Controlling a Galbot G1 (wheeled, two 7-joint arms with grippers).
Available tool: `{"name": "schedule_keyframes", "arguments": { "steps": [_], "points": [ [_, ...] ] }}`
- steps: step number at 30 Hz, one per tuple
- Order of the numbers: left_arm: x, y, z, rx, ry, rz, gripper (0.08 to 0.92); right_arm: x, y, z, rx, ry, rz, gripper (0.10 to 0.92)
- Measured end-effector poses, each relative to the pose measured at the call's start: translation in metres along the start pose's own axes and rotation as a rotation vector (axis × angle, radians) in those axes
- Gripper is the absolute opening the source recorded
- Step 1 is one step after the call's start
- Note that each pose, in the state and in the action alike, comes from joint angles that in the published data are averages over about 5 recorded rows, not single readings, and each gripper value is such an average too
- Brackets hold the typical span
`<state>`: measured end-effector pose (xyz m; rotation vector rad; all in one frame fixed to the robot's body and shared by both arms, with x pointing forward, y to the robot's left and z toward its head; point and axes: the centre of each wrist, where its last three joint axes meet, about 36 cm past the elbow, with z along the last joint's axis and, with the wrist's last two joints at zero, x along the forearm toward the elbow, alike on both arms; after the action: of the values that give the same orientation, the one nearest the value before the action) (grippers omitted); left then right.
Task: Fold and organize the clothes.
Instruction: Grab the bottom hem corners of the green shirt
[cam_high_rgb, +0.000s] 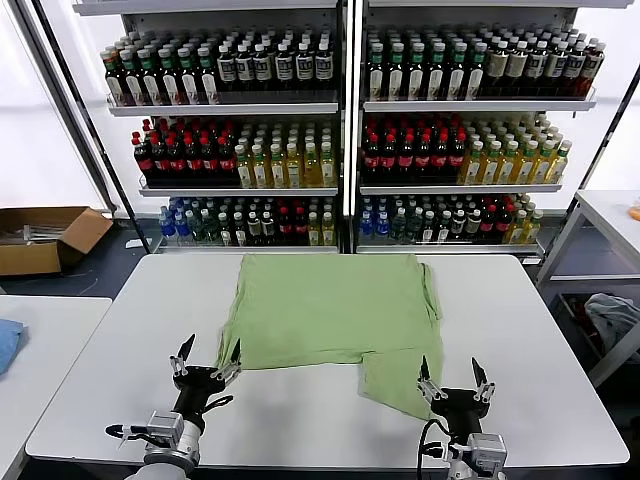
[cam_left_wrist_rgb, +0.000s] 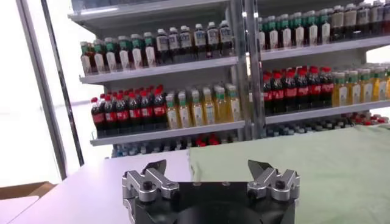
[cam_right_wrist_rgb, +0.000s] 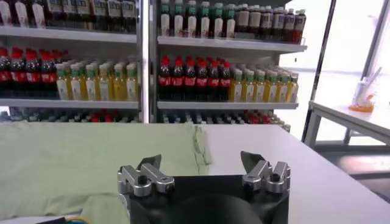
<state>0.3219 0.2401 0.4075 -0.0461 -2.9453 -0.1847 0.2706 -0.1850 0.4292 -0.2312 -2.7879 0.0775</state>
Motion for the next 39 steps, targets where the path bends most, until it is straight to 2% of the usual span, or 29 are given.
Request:
{"name": "schedule_keyframes", "arguments": {
  "steps": [3,14,23,29,39],
  "points": [
    [-0.001,0.002,-0.002,-0.005,0.017,-0.001,0.823,-0.001,0.003,0.001,-0.002,0.018,0.008,0.823],
    [-0.013,0.011,0.005,-0.030,0.143,0.016,0.823,-0.004,0.027,0.010,0.000,0.097,0.039,0.823],
    [-0.022,0.021,0.016,-0.027,0.220,0.019,0.823,-0.004,0.046,0.013,0.004,0.126,0.048,0.823],
    [-0.027,0.023,0.021,-0.018,0.251,0.034,0.823,-0.005,0.052,0.015,0.007,0.137,0.054,0.823],
    [-0.040,0.025,0.024,-0.005,0.280,0.068,0.809,-0.006,0.057,0.023,0.007,0.166,0.064,0.822]
  ]
}}
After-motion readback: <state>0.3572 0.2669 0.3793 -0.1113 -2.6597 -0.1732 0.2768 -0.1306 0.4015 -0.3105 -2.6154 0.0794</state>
